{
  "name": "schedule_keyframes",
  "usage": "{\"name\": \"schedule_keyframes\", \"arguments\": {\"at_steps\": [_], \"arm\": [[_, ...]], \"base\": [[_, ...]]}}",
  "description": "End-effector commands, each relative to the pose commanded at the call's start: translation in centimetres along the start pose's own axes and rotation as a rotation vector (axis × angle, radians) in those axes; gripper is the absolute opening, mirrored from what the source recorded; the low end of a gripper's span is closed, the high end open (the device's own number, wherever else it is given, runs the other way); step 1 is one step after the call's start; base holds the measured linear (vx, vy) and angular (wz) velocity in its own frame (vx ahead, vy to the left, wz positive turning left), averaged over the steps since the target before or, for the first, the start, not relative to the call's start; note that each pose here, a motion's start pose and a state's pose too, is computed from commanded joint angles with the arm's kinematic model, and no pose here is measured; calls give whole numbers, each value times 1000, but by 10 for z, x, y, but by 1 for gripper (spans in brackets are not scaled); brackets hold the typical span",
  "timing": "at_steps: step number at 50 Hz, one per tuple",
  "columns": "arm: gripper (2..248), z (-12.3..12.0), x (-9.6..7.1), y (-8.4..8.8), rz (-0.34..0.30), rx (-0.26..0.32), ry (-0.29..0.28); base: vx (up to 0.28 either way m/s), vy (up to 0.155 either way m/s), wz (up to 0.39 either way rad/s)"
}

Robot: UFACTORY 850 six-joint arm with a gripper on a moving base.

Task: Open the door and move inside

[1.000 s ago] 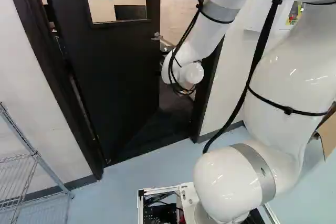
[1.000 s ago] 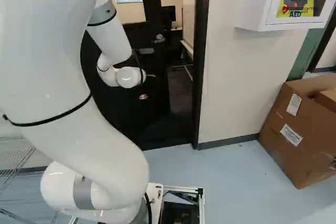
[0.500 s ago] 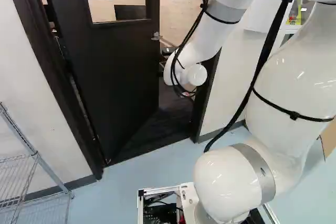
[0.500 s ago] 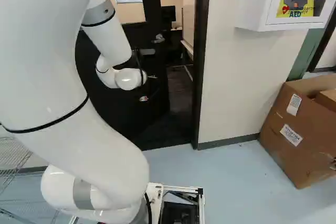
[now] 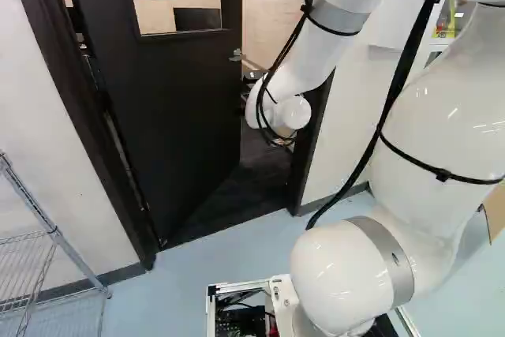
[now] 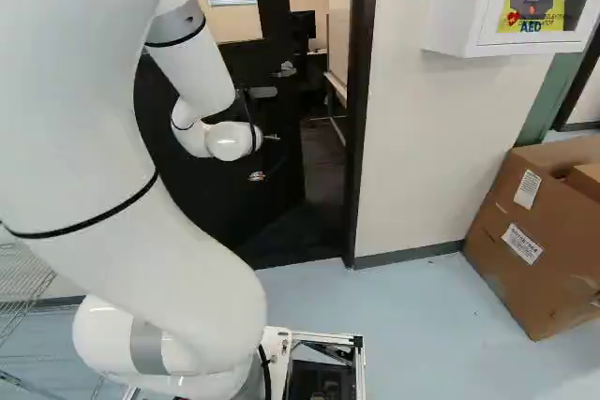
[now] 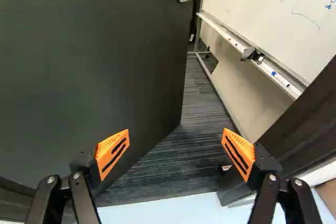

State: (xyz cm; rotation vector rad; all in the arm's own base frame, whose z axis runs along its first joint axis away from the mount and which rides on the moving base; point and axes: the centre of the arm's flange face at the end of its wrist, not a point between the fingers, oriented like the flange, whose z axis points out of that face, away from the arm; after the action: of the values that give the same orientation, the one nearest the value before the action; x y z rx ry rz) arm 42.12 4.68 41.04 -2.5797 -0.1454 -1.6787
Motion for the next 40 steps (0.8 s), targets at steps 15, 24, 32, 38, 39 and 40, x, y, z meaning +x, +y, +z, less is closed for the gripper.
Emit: {"name": "schedule_keyframes", "arguments": {"at_steps": [15, 24, 32, 38, 39, 40], "arm": [[247, 0, 0, 0, 0, 0, 0], [247, 0, 0, 0, 0, 0, 0], [247, 0, 0, 0, 0, 0, 0], [247, 0, 0, 0, 0, 0, 0], [247, 0, 0, 0, 0, 0, 0], [247, 0, 0, 0, 0, 0, 0]], "base": [[69, 31, -11], [34, 36, 72], [49, 56, 129], [47, 59, 141], [52, 59, 147], [53, 60, 143]]}}
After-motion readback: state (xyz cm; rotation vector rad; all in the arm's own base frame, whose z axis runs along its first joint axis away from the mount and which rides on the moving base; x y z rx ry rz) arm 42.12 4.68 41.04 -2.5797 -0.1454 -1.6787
